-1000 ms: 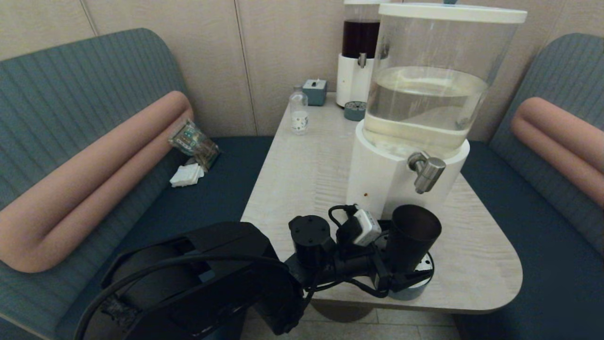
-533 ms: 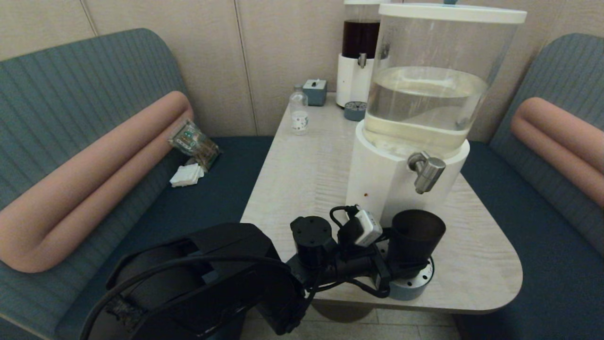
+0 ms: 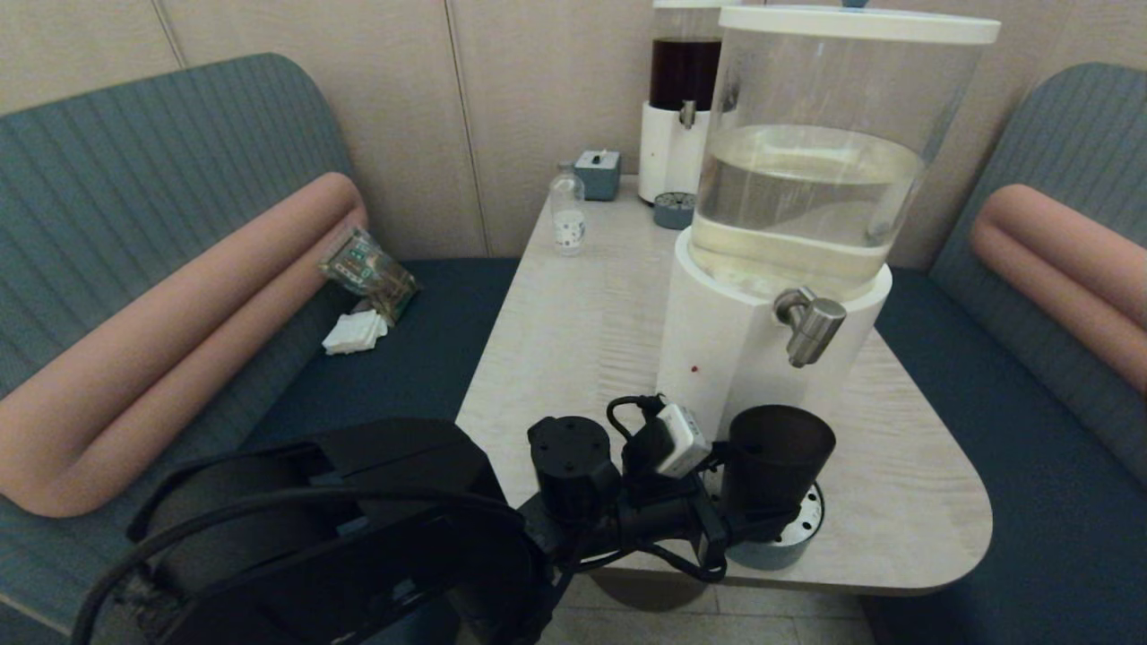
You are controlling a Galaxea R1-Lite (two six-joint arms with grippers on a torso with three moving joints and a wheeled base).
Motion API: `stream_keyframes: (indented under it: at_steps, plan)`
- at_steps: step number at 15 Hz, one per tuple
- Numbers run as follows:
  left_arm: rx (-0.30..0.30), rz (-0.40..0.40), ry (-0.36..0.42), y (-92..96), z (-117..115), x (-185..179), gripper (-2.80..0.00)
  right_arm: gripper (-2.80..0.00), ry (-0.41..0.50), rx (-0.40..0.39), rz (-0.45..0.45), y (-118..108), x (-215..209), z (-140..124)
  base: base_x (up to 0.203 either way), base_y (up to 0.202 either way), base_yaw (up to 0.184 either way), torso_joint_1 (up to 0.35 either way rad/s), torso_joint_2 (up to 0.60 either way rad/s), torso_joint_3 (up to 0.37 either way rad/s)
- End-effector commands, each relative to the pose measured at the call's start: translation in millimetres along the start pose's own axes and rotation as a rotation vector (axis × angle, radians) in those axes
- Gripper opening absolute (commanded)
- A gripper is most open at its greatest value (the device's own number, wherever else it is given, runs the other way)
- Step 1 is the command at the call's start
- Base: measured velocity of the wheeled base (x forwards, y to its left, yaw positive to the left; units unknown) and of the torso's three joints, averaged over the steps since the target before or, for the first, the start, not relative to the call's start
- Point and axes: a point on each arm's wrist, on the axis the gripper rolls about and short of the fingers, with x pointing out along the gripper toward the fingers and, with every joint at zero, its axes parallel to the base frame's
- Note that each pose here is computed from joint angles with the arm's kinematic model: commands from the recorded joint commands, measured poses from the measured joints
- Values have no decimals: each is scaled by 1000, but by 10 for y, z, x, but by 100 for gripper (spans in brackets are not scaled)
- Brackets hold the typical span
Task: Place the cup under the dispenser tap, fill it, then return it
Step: Place the cup next to the water dispenser
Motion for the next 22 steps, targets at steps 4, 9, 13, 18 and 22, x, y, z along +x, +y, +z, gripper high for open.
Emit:
stream_keyframes:
  at_steps: [4,9,13,18,22]
  plan:
    - [12,60,-7,-39,425,-361,-280,-280,10,0,2,1,7,-34,0,0,0,0,0,0]
    - [7,154,28,82,568,-776,-280,-280,10,0,1,1,7,-34,0,0,0,0,0,0]
    - [10,276,54,348,580,-1120,-280,-280,10,0,2,1,7,-34,0,0,0,0,0,0]
    - [13,394,58,704,532,-1387,-280,-280,10,0,2,1,7,-34,0,0,0,0,0,0]
    - [16,461,21,1057,472,-1450,-280,-280,10,0,2,1,7,-34,0,0,0,0,0,0]
